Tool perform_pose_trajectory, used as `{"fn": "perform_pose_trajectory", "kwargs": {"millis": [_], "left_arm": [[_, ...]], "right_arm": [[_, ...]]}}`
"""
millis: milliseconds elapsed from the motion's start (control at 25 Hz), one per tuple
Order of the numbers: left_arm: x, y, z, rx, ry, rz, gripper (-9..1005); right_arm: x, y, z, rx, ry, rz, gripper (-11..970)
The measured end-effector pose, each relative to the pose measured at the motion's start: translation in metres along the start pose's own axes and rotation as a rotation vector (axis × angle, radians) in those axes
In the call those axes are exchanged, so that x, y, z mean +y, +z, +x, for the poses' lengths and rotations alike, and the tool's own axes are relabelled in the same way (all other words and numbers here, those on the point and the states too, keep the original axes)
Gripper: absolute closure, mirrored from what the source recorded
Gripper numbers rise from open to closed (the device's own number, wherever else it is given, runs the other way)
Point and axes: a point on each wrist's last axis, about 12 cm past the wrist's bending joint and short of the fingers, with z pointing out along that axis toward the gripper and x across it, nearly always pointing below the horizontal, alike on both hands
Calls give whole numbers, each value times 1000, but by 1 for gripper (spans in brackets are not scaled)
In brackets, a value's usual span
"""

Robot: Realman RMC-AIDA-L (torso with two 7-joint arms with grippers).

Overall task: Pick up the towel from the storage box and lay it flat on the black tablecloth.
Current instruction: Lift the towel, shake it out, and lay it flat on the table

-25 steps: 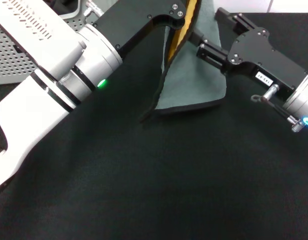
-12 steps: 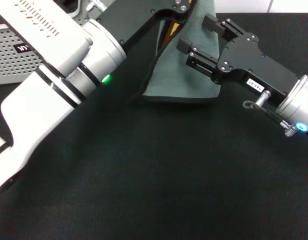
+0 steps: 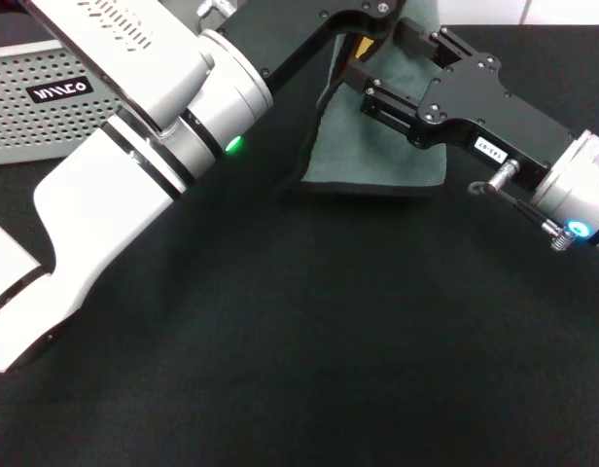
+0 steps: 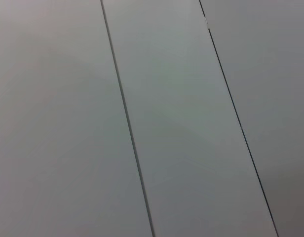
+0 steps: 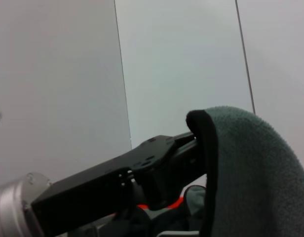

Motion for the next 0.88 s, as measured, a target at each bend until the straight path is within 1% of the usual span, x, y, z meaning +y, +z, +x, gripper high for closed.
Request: {"fn": "perform_pose_trajectory", "kwargs": {"millis": [200, 440, 640, 880], "left_arm": [[-4, 1, 0, -2, -8, 6, 975], [-7, 2, 1, -1, -16, 12, 975], [-6, 0, 2, 4, -21, 5, 976], [-2, 0, 3, 5, -22, -7, 975]], "right_arm": [[-5, 4, -1, 8, 5, 14, 189], [-16, 0, -3, 7, 42, 61, 190], [-21, -9, 1, 12, 69, 95, 191], [-30, -25, 7, 22, 100, 158, 193]]}}
